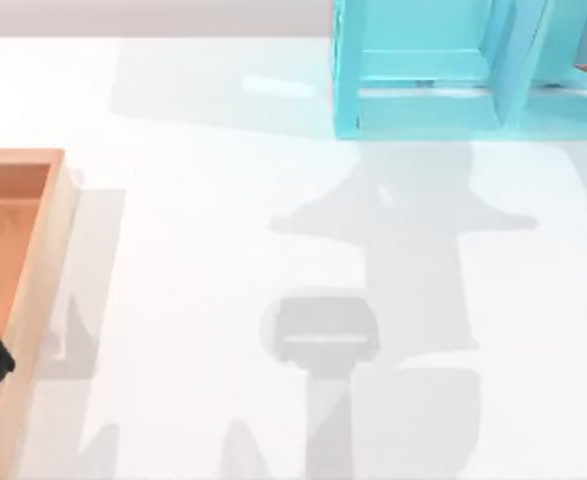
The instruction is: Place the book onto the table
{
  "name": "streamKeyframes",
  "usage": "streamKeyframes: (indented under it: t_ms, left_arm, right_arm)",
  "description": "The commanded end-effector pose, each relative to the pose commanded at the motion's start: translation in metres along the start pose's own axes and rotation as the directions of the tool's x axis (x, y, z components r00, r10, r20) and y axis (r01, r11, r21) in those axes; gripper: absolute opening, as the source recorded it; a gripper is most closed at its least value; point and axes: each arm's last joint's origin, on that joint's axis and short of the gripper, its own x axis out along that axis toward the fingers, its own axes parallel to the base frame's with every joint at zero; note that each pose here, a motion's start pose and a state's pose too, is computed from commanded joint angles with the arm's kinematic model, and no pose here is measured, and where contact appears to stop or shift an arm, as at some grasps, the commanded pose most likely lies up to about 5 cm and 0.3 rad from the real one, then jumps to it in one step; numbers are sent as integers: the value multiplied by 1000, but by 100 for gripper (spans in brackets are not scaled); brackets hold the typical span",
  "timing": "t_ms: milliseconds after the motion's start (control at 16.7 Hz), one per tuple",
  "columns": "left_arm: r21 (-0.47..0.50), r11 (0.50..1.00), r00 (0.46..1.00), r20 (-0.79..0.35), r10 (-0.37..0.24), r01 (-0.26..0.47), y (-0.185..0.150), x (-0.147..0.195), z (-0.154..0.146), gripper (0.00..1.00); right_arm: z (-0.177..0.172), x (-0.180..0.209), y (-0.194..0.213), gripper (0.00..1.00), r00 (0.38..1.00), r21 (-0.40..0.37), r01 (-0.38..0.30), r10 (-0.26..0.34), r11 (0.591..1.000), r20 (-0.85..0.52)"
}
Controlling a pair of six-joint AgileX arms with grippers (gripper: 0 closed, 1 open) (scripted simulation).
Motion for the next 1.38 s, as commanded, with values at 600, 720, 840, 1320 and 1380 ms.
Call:
streamKeyframes:
  t_ms: [600,720,840,1320,1380]
  left_arm:
    - [0,1000,1000,0,0,0,0,0,0,100]
    - [0,1000,1000,0,0,0,0,0,0,100]
    - [0,1000,1000,0,0,0,0,0,0,100]
    - [0,1000,1000,0,0,0,0,0,0,100]
    - [0,1000,1000,0,0,0,0,0,0,100]
  right_arm:
    - [26,-104,21,0,1000,15,9,-8,1000,-5]
    - [26,-104,21,0,1000,15,9,-8,1000,-5]
    - [24,-103,21,0,1000,16,7,-7,1000,-12]
    - [-20,-70,105,0,992,-319,-114,90,941,-88]
    - [-34,-66,123,0,988,-399,-143,105,906,-116]
